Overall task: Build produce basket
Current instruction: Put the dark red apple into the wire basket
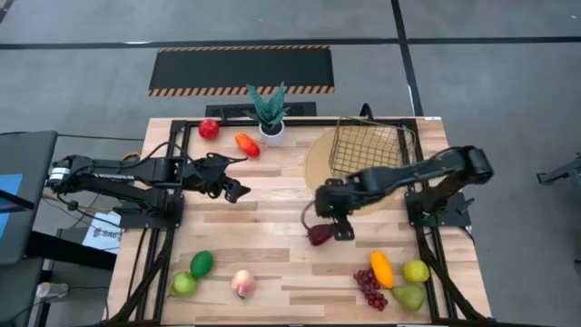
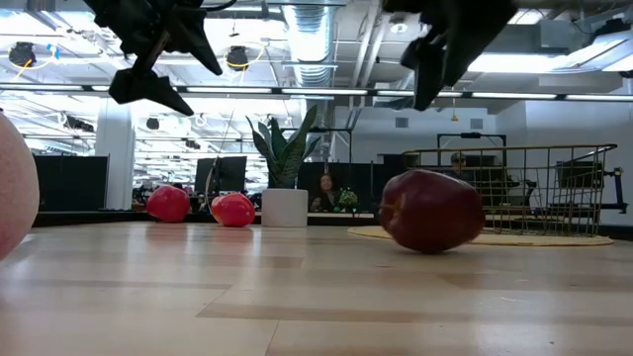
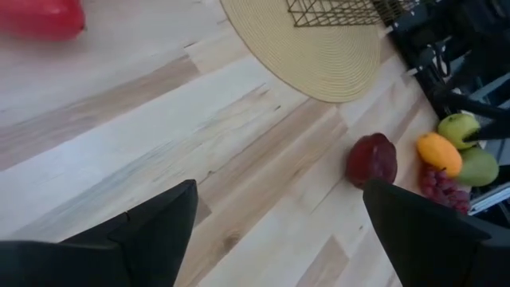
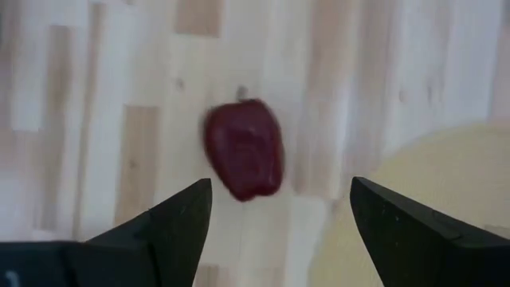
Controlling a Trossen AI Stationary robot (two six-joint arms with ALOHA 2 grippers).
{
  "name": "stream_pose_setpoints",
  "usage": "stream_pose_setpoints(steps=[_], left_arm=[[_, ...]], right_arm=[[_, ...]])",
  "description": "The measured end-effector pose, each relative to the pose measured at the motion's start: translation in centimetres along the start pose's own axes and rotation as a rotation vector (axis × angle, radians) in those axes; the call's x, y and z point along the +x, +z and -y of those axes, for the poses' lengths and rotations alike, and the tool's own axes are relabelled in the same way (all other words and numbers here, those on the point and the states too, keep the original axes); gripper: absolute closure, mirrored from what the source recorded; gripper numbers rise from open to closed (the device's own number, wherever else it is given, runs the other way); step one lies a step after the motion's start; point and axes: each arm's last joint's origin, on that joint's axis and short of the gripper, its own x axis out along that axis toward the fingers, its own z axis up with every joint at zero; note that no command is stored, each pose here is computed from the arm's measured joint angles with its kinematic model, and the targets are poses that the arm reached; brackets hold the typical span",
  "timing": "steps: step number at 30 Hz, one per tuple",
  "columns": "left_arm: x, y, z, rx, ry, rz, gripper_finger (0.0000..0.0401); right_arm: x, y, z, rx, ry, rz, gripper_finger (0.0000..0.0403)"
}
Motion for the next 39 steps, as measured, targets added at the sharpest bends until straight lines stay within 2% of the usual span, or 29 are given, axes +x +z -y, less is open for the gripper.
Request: stream_pose_setpoints(steps=[2,6,12,18,22,27,34,39], left_arm=[[0.0,0.0,0.0,-0.004,0.007,0.010,0.0053],[0.0,-0.2,0.1,-0.006,0.010,0.012,0.0053],[0.0,-0.3,0.0,-0.009,0.015,0.005,0.0052],[-0.1,-0.3,-0.1,-0.007,0.026,-0.002,0.0052],[0.0,-0.4,-0.1,-0.006,0.028,-0.004,0.0052],[0.0,-0.4,-0.1,-0.006,0.033,-0.005,0.0052],[0.0,-0.3,-0.2,0.002,0.042,0.006,0.0052],[0.0,-0.3,-0.2,0.002,0.050,0.023,0.0052]], right_arm=[[0.9,-0.5,-0.7,0.006,0.014,0.030,0.0085],[3.3,-0.5,-1.5,0.022,0.036,-0.010,0.0075],[6.5,0.5,-1.9,0.068,0.025,-0.098,0.0011],[8.3,1.2,-1.2,0.063,0.012,-0.157,0.0019],[7.4,1.0,-0.8,0.089,0.018,-0.175,0.0016],[4.3,0.2,-0.1,0.159,0.009,-0.204,0.0008],[1.2,-0.4,2.6,0.322,-0.197,-0.145,0.0017],[1.3,-1.4,4.8,0.445,-0.219,-0.206,0.0020]])
